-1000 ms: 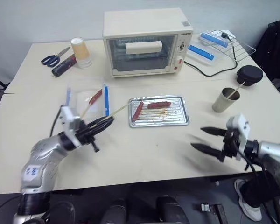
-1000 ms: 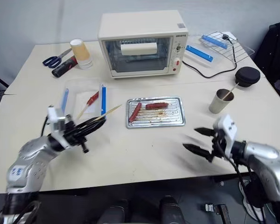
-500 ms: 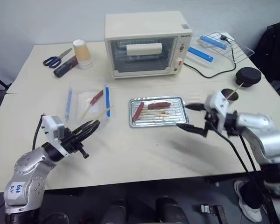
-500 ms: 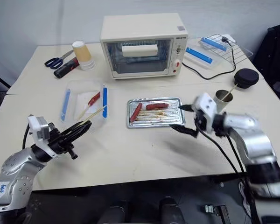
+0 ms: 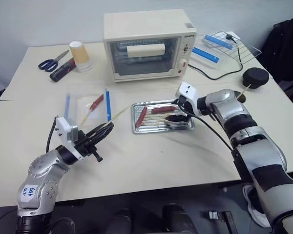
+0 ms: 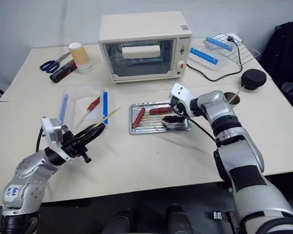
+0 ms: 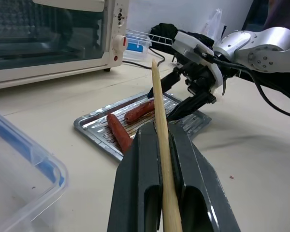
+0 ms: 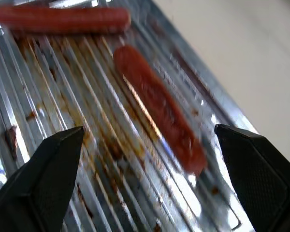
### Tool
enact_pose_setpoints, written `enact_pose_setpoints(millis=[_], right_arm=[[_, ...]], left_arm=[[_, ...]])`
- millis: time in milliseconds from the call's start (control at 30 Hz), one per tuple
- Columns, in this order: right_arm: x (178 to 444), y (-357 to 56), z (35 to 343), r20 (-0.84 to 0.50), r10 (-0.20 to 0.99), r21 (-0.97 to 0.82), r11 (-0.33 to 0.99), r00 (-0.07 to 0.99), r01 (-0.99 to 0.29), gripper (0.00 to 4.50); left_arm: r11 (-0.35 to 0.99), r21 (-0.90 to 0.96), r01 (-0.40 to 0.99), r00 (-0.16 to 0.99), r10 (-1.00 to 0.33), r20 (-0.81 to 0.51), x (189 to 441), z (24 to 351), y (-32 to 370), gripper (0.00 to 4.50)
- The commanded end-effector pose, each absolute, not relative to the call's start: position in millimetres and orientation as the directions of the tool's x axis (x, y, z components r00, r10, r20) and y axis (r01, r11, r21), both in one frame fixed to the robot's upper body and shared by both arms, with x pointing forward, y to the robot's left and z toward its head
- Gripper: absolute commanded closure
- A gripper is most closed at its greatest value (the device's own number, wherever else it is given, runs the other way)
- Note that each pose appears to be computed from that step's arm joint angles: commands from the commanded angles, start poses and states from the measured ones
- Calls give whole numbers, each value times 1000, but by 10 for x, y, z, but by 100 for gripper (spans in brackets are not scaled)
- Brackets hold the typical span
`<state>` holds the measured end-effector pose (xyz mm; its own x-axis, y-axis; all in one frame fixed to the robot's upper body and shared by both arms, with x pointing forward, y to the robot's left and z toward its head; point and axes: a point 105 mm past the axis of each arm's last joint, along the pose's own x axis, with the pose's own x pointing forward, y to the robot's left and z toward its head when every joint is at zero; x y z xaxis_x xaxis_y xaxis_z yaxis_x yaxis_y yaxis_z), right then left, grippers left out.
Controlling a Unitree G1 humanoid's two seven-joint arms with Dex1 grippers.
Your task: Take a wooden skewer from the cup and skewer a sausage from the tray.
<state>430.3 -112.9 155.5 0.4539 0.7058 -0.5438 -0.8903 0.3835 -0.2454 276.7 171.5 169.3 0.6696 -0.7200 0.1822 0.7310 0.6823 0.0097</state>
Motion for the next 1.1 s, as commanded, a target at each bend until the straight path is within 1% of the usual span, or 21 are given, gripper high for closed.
enact_pose_setpoints(millis=[33,200,333,367,433,700,767,867,967,1100], right_arm=[[4285,-1039,1660,-526,744,-212,355,412,-911,2],[4324,-965,1679,-514,738,-237,368,437,-899,2],[4298,-890,1673,-522,751,-218,342,405,-914,2],[4299,-871,1671,-518,753,-217,343,406,-914,20],[4325,-845,1663,-505,748,-220,370,429,-903,58],[4432,-796,1592,-468,701,-285,457,538,-843,58],[4436,-783,1574,-465,698,-287,463,544,-839,58],[4378,-752,1522,-475,727,-250,429,496,-868,115],[4387,-767,1524,-471,724,-242,444,504,-863,209],[4391,-779,1557,-458,731,-217,460,506,-861,209]], left_arm=[[684,45,728,661,-718,216,2714,1799,1708,450],[683,47,729,661,-720,214,2711,1807,1702,450],[678,49,733,656,-725,210,2722,1815,1694,450],[678,50,733,656,-725,210,2728,1817,1695,450],[678,50,733,656,-725,210,2730,1820,1699,450],[677,45,735,655,-726,210,2717,1805,1705,450],[676,46,736,654,-727,210,2718,1803,1703,450],[674,46,737,653,-728,211,2723,1800,1700,450],[672,46,739,651,-730,208,2726,1793,1698,450],[669,45,742,648,-733,206,2736,1786,1692,450]])
